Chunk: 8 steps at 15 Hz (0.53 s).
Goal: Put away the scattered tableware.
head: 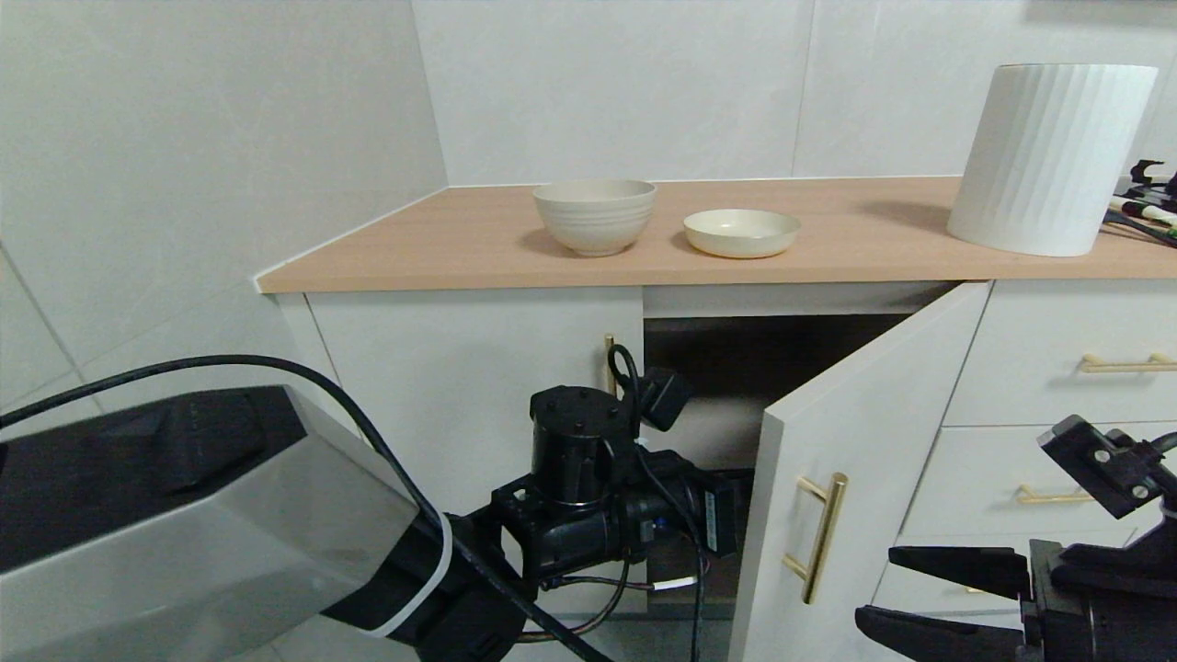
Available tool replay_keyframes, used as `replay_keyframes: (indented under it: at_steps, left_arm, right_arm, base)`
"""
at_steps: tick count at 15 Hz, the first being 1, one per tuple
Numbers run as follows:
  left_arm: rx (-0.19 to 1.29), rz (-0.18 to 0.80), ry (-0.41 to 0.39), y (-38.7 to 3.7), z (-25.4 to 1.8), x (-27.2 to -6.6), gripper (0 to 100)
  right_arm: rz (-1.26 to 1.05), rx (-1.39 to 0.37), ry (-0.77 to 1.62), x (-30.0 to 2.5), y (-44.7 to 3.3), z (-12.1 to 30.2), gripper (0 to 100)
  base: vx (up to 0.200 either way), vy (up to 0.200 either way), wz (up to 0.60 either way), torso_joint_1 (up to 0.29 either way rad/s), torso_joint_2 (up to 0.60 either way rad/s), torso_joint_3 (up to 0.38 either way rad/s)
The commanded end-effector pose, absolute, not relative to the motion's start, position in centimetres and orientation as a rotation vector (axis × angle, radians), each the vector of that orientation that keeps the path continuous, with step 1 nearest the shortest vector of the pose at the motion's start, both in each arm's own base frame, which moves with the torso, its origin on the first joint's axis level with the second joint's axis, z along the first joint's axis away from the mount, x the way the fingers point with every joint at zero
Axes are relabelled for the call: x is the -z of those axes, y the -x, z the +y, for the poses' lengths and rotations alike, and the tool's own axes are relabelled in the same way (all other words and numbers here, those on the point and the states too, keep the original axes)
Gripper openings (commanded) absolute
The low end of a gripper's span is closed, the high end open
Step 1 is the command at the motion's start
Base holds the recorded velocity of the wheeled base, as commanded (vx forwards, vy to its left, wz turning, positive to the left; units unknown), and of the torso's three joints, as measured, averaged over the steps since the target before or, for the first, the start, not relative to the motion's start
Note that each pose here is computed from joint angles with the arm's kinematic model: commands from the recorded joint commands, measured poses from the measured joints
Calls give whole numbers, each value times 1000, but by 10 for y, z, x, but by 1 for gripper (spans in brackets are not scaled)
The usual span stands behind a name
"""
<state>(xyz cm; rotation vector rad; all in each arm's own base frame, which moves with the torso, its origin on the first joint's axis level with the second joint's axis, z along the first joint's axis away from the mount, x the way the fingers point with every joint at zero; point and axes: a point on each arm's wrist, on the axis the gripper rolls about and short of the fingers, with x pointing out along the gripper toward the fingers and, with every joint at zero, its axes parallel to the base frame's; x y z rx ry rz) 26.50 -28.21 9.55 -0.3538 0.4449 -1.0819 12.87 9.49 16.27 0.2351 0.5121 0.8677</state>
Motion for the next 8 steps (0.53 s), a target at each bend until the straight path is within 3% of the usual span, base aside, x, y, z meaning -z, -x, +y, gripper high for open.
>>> replay_keyframes:
  at_steps: [1, 4, 8]
  left_arm:
    - [1085, 436, 356, -267, -286, -100, 0]
    - [1084, 453, 351, -269, -291, -105, 0]
    - [1084, 461, 351, -272, -294, -111, 0]
  right_arm:
    - [513, -869, -234, -162, -129, 95, 100]
    - [513, -886, -230, -163, -126, 97, 100]
    - [505, -898, -229, -164, -123, 97, 100]
  base:
    - [0, 0, 0, 0, 0, 0]
    - [0, 0, 0, 0, 0, 0]
    - [-200, 0, 0, 12, 6, -2]
